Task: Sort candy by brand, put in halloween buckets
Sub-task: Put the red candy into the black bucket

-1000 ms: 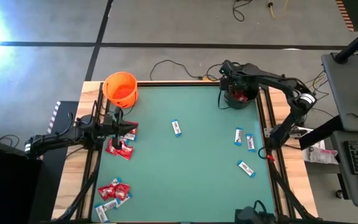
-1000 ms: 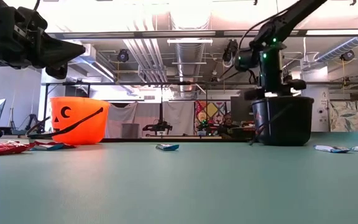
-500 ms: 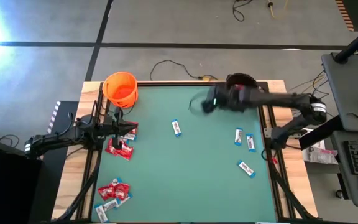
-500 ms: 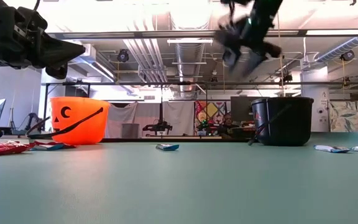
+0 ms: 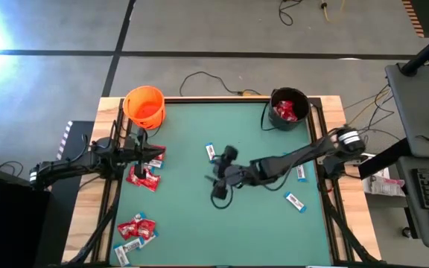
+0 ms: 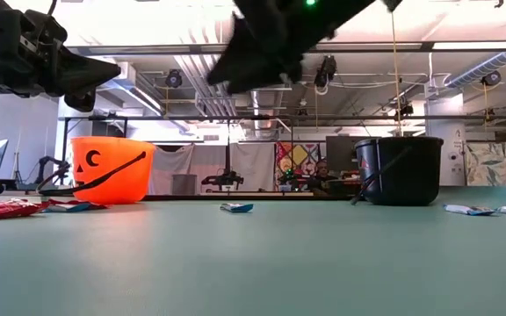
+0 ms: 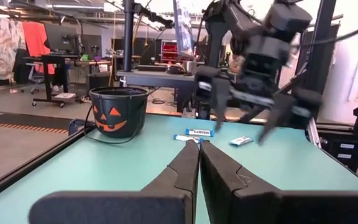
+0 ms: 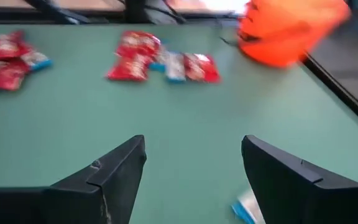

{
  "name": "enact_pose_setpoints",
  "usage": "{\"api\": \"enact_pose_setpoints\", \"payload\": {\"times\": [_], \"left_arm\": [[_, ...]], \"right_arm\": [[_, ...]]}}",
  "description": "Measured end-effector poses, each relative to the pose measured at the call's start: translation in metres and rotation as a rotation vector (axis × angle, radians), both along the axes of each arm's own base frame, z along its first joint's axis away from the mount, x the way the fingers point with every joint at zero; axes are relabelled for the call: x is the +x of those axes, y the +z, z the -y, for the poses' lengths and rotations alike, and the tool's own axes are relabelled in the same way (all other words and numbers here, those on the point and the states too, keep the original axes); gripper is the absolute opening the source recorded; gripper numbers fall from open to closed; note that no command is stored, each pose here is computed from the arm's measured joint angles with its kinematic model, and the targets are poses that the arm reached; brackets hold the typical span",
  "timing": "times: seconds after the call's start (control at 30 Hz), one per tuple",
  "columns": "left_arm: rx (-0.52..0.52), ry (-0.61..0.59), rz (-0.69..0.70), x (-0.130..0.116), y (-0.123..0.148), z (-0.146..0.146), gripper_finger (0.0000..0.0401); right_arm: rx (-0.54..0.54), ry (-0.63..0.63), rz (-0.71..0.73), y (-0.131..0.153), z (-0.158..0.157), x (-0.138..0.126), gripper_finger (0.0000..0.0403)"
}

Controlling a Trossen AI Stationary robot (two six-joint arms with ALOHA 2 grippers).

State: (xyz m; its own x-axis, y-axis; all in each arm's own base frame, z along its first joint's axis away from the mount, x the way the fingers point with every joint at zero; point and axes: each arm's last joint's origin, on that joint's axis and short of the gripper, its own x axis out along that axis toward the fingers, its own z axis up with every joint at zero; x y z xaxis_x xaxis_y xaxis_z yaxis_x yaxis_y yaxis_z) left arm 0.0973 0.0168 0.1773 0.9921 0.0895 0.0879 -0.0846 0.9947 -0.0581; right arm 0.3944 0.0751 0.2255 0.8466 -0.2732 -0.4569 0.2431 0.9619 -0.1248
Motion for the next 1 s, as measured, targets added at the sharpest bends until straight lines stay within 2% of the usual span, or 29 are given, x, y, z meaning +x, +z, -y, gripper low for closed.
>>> {"api": "enact_pose_setpoints", "payload": {"times": [0.1, 0.23, 0.37, 0.43, 0.47, 0.53, 0.6, 0.7, 0.77, 0.83, 1.0], "left_arm": [[0.000, 0.000, -0.001, 0.000, 0.000, 0.000, 0.0000], [0.000, 0.000, -0.001, 0.000, 0.000, 0.000, 0.0000], [0.003, -0.001, 0.014, 0.000, 0.001, 0.000, 0.0000], [0.005, -0.002, 0.072, -0.001, 0.007, 0.000, 0.0000], [-0.029, -0.010, 0.114, -0.001, 0.011, 0.000, 0.0000], [-0.182, -0.081, 0.163, -0.002, 0.015, 0.002, 0.0000], [-0.359, -0.193, 0.147, -0.002, 0.014, 0.004, 0.0000], [-0.543, -0.279, 0.099, 0.001, 0.009, 0.009, 0.0000], [-0.595, -0.288, 0.109, 0.002, 0.011, 0.012, 0.0000], [-0.619, -0.260, 0.193, 0.003, 0.017, 0.016, 0.0000], [-0.569, -0.142, 0.326, 0.006, 0.031, 0.025, 0.0000]], "right_arm": [[-0.045, 0.056, 0.025, -0.002, -0.008, 0.008, 0.0257], [-0.051, 0.112, 0.023, -0.001, -0.024, 0.002, 0.0248], [0.016, 0.150, 0.024, -0.005, -0.050, -0.014, 0.0238], [0.067, 0.166, 0.018, -0.011, -0.067, -0.023, 0.0235], [0.092, 0.176, 0.014, -0.014, -0.076, -0.028, 0.0233], [0.127, 0.185, 0.006, -0.020, -0.093, -0.039, 0.0231], [0.120, 0.200, 0.004, -0.024, -0.113, -0.052, 0.0231], [0.095, 0.207, 0.031, -0.023, -0.144, -0.074, 0.0232], [0.102, 0.216, 0.055, -0.022, -0.164, -0.090, 0.0233], [0.133, 0.222, 0.077, -0.020, -0.182, -0.106, 0.0233], [0.269, 0.234, 0.107, -0.020, -0.215, -0.139, 0.0233]]}}
